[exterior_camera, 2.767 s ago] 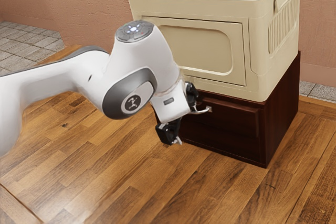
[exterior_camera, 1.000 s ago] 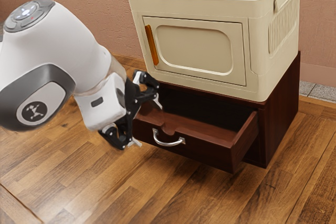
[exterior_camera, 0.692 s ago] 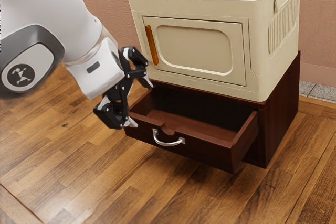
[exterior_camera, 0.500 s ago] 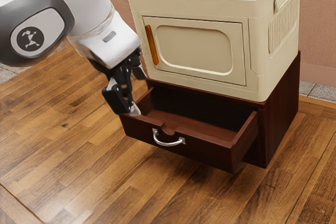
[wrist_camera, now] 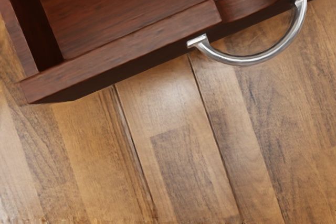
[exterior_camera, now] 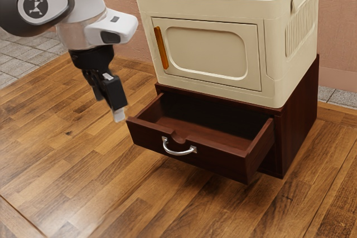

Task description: Pull the drawer handle with one arm to open the drawer

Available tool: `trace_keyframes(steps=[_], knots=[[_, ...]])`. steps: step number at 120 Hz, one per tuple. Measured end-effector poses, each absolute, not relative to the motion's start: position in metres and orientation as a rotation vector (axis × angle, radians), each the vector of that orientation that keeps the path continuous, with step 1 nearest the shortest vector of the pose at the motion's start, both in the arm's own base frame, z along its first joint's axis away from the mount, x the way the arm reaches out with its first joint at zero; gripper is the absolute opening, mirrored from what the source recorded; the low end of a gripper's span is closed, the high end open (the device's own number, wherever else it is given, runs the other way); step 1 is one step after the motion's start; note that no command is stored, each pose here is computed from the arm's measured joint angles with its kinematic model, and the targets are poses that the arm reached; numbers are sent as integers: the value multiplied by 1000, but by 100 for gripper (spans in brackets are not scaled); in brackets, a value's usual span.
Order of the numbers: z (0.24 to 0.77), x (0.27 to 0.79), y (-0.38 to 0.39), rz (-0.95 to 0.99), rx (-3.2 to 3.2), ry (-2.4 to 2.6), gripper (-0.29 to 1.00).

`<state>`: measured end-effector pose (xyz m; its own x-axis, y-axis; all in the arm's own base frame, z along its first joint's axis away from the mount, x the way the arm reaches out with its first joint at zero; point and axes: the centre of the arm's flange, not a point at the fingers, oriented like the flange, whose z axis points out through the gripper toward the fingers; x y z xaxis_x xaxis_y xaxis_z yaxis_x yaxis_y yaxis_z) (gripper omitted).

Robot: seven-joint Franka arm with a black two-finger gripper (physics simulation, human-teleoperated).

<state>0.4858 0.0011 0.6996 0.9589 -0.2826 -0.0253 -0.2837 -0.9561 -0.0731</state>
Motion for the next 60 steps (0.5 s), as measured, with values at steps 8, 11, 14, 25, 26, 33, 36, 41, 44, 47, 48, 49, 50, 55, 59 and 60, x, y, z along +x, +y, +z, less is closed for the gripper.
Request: trace_keyframes(steps=[8, 11, 14, 25, 26, 33, 36, 41, 44, 47, 48, 49, 50, 55, 59, 60], knots=[[697, 486, 10, 42, -3054, 336, 70], [696, 486, 10, 47, -3058, 309, 70], [696, 486, 10, 51, -3062, 285, 70], [690, 489, 10, 76, -3071, 209, 70], [690, 489, 9, 77, -3072, 203, 70], [688, 490, 9, 85, -3075, 163, 70], [687, 491, 9, 87, -3076, 146, 70], [686, 491, 8, 87, -3078, 122, 70], [686, 491, 8, 88, -3079, 107, 70], [686, 491, 8, 87, -3079, 93, 70], [686, 491, 8, 87, -3080, 89, 70], [686, 492, 8, 87, -3080, 84, 70], [686, 492, 8, 87, -3080, 80, 70], [686, 492, 8, 87, -3080, 58, 70], [685, 492, 8, 87, -3081, 42, 70], [685, 492, 8, 87, -3081, 38, 70]])
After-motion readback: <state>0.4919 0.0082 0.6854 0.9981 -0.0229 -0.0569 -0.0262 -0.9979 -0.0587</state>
